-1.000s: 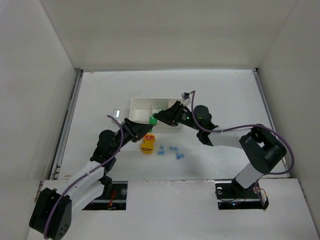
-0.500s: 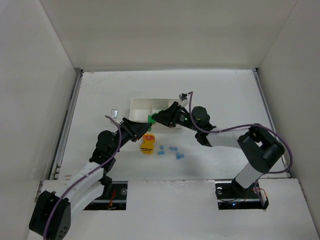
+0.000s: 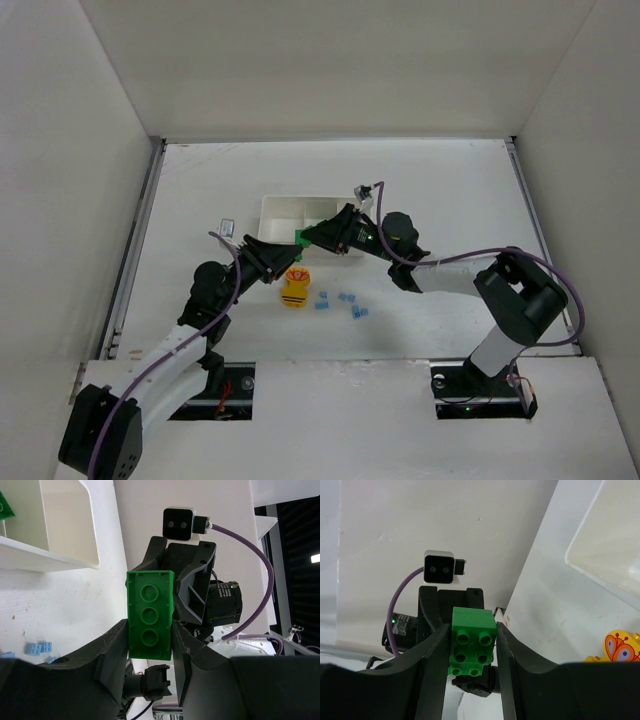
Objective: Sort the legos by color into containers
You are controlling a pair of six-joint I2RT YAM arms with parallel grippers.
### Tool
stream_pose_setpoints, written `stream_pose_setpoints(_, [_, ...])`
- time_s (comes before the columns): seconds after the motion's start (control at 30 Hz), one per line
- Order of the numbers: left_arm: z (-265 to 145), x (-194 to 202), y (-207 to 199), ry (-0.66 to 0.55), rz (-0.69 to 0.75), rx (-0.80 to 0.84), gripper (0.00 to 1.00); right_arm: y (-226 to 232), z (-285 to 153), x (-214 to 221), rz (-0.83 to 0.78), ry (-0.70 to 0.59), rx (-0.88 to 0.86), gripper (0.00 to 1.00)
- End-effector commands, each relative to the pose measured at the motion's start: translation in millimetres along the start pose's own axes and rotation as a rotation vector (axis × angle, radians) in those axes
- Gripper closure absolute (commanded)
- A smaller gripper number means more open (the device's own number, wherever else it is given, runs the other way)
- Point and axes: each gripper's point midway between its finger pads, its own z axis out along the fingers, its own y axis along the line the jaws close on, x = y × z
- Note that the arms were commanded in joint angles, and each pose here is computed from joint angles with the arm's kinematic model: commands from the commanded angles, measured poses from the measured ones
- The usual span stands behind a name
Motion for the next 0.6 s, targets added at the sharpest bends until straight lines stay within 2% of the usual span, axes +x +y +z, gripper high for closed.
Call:
stream_pose_setpoints(0.0, [-3, -12, -22, -0.037, 0.015, 0.071, 0.86, 19, -5, -14, -0.057, -0.033, -0.072, 0.7])
stream_pose_setpoints(0.2, [-12, -35, -10, -0.104, 0.027, 0.031, 0.86, 16, -26, -36, -0.077, -0.07, -0.054, 0.7])
stream_pose_setpoints(0.33, [-15, -47, -11, -0.13, 0.039, 0.029, 0.86, 8, -26, -46, -0.103, -0.068, -0.017, 0.7])
stream_pose_setpoints(0.43, [-12, -46, -19, -0.122, 0.054, 0.041, 0.86, -14, -18, -60, -0.14, -0.079, 0.079, 0.69])
stream_pose_setpoints(0.57, [-5, -44, -30, -0.107, 0.106, 0.057, 0.86, -57, -13, -81, -0.24, -0.118, 0.292, 0.68])
